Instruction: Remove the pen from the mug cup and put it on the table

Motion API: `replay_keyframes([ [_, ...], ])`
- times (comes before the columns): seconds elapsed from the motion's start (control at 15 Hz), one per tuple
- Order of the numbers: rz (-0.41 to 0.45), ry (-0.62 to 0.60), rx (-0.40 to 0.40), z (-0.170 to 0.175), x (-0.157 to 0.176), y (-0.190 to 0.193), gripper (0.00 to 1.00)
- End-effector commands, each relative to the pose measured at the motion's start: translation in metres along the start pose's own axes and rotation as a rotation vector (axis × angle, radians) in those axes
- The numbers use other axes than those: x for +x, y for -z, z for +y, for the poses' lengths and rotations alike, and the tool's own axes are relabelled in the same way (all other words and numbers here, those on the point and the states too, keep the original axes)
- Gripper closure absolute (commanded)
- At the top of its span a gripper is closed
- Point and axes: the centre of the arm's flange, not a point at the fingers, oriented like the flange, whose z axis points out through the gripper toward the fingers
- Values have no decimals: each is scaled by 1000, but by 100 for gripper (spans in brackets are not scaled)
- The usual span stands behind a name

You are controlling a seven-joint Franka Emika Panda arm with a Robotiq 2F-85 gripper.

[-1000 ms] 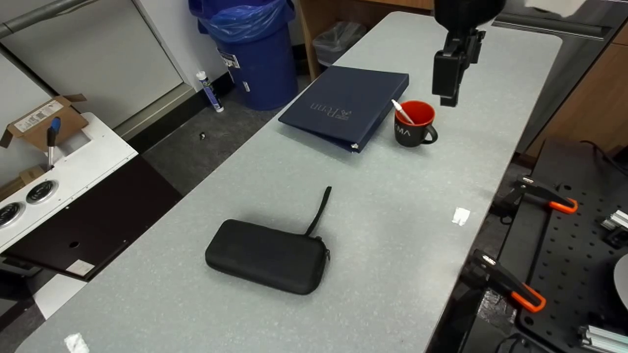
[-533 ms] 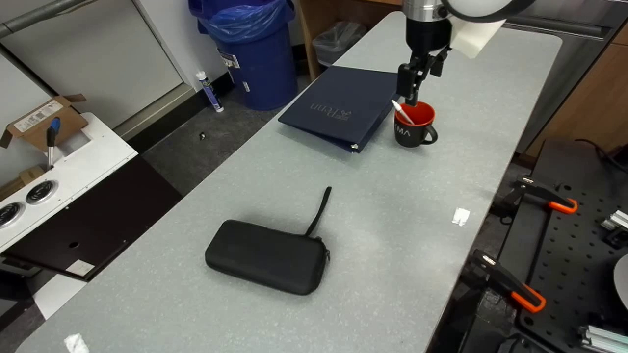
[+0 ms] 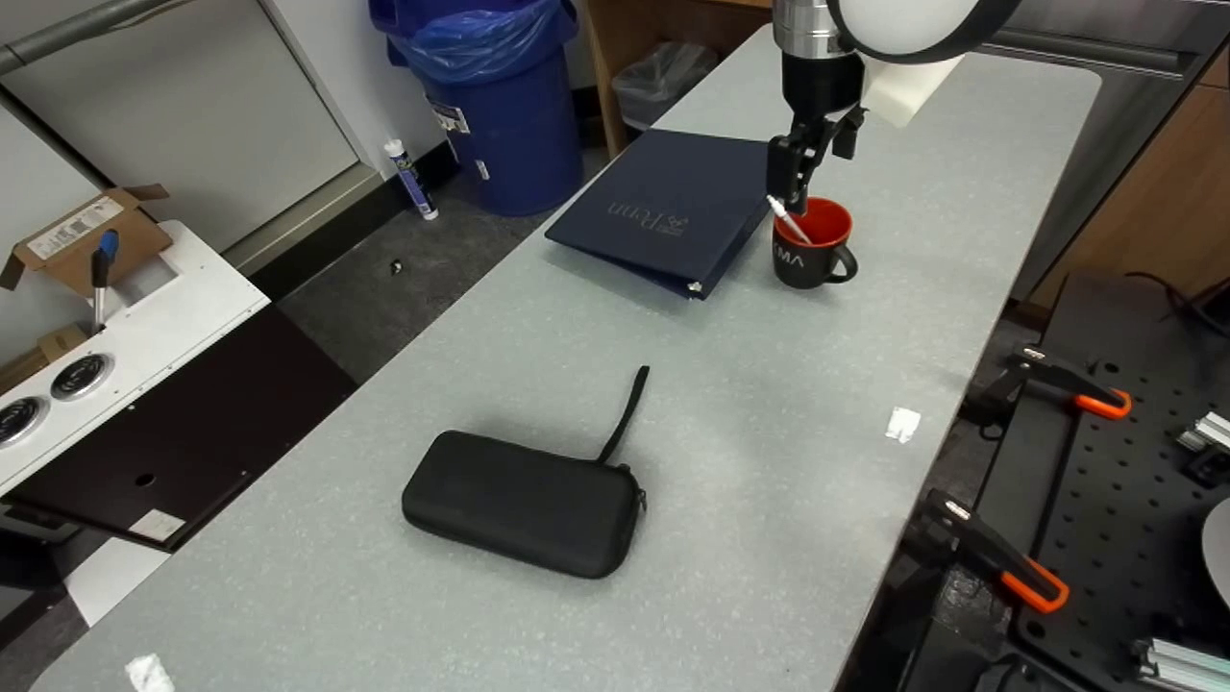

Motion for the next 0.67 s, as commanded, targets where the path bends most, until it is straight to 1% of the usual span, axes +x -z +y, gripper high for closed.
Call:
replay_keyframes([
  [0.0, 23, 14, 32, -7, 15, -15, 0],
  [0.13, 44, -7, 33, -9, 24, -22, 0],
  [0.33, 98, -25, 23, -6, 34, -32, 0],
  [0.6, 108, -15, 39, -6, 41, -45, 0],
])
